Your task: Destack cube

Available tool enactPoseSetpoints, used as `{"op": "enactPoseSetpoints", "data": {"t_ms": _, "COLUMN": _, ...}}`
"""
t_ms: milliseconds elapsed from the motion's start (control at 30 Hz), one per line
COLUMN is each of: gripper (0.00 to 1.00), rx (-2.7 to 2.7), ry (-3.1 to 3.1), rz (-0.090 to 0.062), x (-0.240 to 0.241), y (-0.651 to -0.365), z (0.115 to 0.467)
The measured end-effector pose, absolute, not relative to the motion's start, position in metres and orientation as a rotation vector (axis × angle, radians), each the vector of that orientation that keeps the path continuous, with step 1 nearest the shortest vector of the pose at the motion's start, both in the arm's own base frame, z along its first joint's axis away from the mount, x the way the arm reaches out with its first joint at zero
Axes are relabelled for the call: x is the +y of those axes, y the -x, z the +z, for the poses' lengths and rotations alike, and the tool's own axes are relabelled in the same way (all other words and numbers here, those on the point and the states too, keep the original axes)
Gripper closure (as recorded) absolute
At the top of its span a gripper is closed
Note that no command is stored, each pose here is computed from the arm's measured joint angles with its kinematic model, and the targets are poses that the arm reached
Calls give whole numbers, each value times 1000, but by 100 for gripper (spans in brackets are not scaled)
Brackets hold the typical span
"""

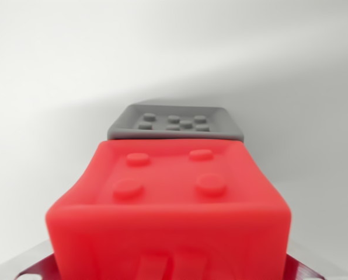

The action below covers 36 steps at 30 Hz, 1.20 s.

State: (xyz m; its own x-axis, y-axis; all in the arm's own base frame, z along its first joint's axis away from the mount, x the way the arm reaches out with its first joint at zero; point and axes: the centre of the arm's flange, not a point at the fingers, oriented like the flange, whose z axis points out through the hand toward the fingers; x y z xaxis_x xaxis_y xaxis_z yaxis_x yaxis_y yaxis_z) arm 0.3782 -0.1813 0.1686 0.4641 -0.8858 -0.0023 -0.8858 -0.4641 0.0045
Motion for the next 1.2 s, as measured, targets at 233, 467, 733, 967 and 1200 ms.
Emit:
{"op": "enactPoseSetpoints", "data": {"t_ms": 233, "gripper": 100, "rx": -1625, "ry": -2685, "rz": -7, "x": -181, "y": -378, "z": 169}}
{"op": "enactPoseSetpoints", "data": {"t_ms": 467, "gripper": 100, "rx": -1626, "ry": -2686, "rz": -3, "x": -182, "y": -379, "z": 176}}
{"op": "enactPoseSetpoints", "data": {"t_ms": 733, "gripper": 100, "rx": -1625, "ry": -2688, "rz": -1, "x": -182, "y": -379, "z": 191}}
{"op": "enactPoseSetpoints", "data": {"t_ms": 967, "gripper": 100, "rx": -1626, "ry": -2688, "rz": 2, "x": -182, "y": -379, "z": 208}}
{"op": "enactPoseSetpoints", "data": {"t_ms": 1200, "gripper": 100, "rx": -1625, "ry": -2690, "rz": 5, "x": -182, "y": -380, "z": 230}}
